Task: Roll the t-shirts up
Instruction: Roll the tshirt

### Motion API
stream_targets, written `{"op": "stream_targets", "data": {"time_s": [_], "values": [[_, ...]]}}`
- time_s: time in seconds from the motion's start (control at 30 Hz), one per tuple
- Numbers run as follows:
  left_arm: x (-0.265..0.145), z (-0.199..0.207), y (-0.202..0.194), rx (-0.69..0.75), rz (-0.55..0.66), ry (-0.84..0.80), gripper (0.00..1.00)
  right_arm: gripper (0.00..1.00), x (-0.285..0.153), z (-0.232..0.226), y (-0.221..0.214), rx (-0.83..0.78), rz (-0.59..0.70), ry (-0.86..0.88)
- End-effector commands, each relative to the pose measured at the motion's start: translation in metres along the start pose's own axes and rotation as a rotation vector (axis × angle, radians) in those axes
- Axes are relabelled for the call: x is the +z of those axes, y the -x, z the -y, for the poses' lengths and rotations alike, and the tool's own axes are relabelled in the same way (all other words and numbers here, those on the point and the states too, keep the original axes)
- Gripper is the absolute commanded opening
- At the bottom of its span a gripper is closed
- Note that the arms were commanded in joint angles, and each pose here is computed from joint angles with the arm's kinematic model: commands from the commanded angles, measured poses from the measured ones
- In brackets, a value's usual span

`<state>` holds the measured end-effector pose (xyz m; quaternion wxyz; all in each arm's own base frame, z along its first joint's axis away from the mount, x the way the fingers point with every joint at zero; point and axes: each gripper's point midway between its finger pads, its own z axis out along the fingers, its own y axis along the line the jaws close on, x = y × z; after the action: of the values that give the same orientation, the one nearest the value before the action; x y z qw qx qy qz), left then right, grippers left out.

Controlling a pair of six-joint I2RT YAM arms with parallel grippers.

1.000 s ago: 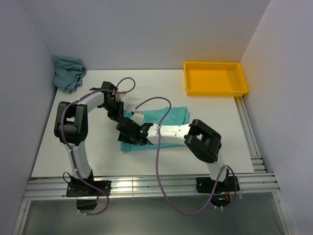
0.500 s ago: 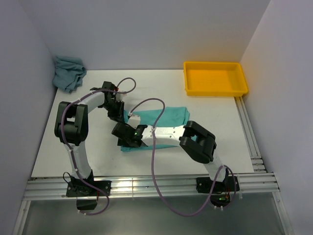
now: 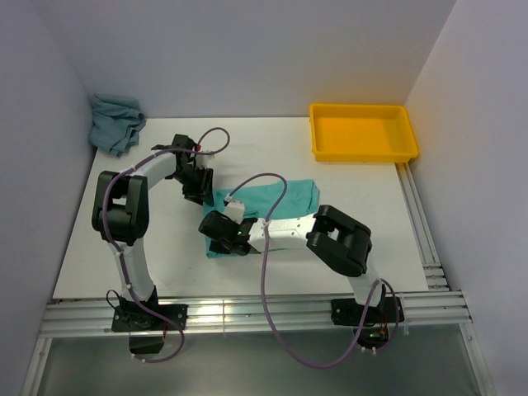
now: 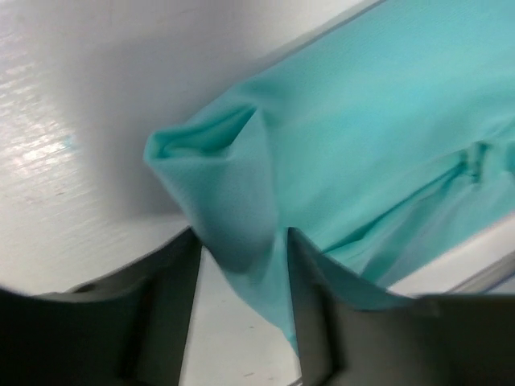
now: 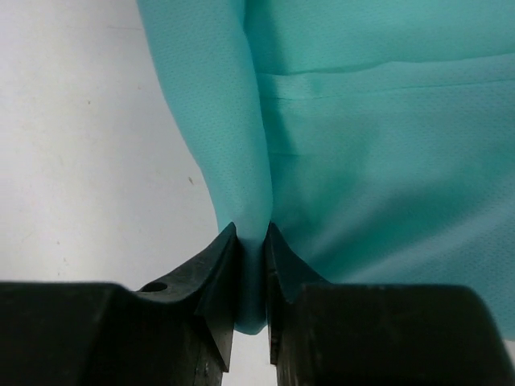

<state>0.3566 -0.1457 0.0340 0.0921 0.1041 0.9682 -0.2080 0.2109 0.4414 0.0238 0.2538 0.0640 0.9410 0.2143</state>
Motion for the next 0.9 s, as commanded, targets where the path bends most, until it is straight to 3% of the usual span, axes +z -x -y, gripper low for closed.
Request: {"op": "stream_targets", "data": {"time_s": [0.0, 0.13, 0.4, 0.73, 0.87], "values": [[-0.021, 0.026, 0.026, 0.056, 0.076, -0.107, 0.54, 0.21, -0.018, -0.014, 0.008, 0.084, -0.004, 0.121], [-0.04, 0.035, 0.039, 0.066, 0.123, -0.174, 0.64, 0.16, -0.019, -0.01, 0.008, 0.164, -0.03, 0.225], [-0.066, 0.031, 0.031, 0.072, 0.139, -0.308, 0.65, 0.12, -0.019, 0.003, 0.014, 0.379, -0.076, 0.449], [-0.023, 0.013, -0.029, 0.027, 0.026, -0.342, 0.63, 0.1, -0.012, 0.003, 0.014, 0.538, -0.131, 0.606], [-0.008, 0.011, -0.027, -0.015, 0.027, -0.355, 0.62, 0.1, -0.011, 0.002, 0.013, 0.555, -0.137, 0.623]]}}
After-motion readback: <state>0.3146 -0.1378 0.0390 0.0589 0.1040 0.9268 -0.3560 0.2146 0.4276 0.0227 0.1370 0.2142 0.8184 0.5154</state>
